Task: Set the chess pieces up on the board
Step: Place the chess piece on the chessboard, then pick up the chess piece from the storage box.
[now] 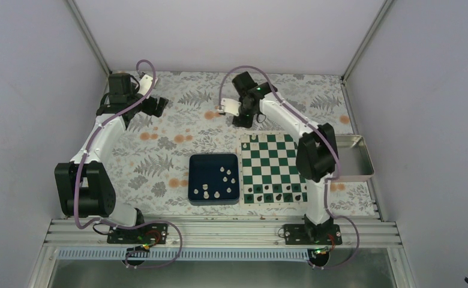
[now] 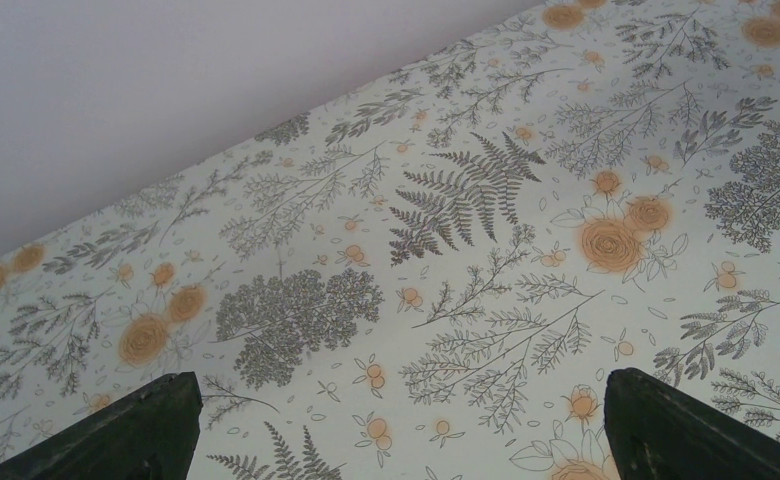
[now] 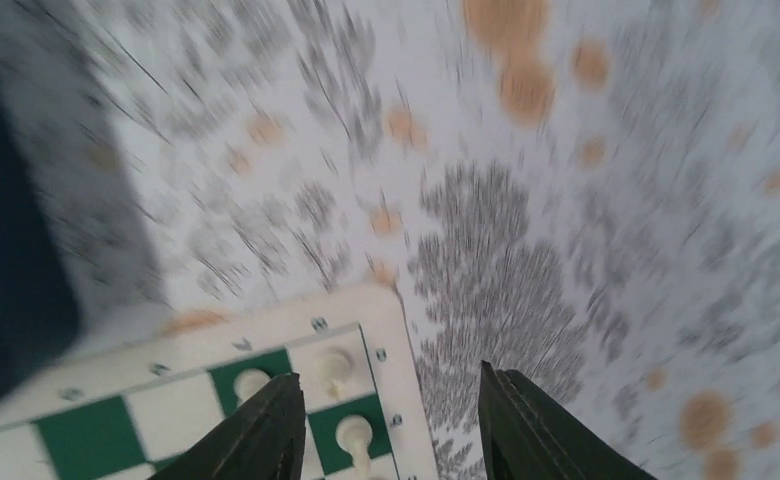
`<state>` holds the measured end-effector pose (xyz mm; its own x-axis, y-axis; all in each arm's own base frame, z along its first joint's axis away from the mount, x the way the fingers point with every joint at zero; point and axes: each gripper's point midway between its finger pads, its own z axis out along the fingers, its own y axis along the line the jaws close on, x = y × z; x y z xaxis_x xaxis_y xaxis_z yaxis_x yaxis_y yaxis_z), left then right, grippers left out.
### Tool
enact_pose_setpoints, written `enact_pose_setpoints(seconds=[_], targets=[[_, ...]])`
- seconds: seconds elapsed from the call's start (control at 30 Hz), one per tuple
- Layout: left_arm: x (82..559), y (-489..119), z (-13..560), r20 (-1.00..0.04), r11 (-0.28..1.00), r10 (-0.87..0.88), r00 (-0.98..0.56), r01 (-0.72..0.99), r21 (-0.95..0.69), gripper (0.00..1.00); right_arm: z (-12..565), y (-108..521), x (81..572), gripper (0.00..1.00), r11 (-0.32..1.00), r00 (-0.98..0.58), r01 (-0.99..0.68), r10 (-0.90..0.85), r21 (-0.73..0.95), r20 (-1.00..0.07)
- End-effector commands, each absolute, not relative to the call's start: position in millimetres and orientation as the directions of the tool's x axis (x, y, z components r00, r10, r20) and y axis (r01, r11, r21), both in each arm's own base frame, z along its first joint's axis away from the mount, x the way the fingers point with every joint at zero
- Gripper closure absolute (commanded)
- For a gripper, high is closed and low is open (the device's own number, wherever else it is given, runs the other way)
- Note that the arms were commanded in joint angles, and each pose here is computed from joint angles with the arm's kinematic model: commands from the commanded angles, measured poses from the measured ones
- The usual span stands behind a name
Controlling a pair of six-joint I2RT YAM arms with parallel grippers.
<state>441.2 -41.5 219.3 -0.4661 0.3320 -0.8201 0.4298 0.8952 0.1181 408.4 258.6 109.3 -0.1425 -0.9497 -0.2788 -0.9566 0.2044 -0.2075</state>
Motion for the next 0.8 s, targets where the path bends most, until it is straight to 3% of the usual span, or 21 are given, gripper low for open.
enact_pose_setpoints(seconds=[0.0, 0.37, 0.77], targets=[[440, -42, 232, -0.836, 0.891, 0.336, -0.434, 0.435, 0.131, 0.0, 171, 316, 354, 0.53, 0.066, 0.029, -0.962, -0.939, -0.264, -0.342], [440, -42, 232, -0.836, 0.89, 0.335, -0.435, 0.437, 0.13, 0.0, 134, 379, 217, 0.55, -0.247, 0.26, -0.966, -0.918, -0.08, -0.299], [441, -42, 228, -0.832, 0.89, 0.337, -0.441, 0.438, 0.128, 0.0, 72, 387, 165, 0.56, -0.305, 0.278, -0.95, -0.921, 0.063, -0.274]])
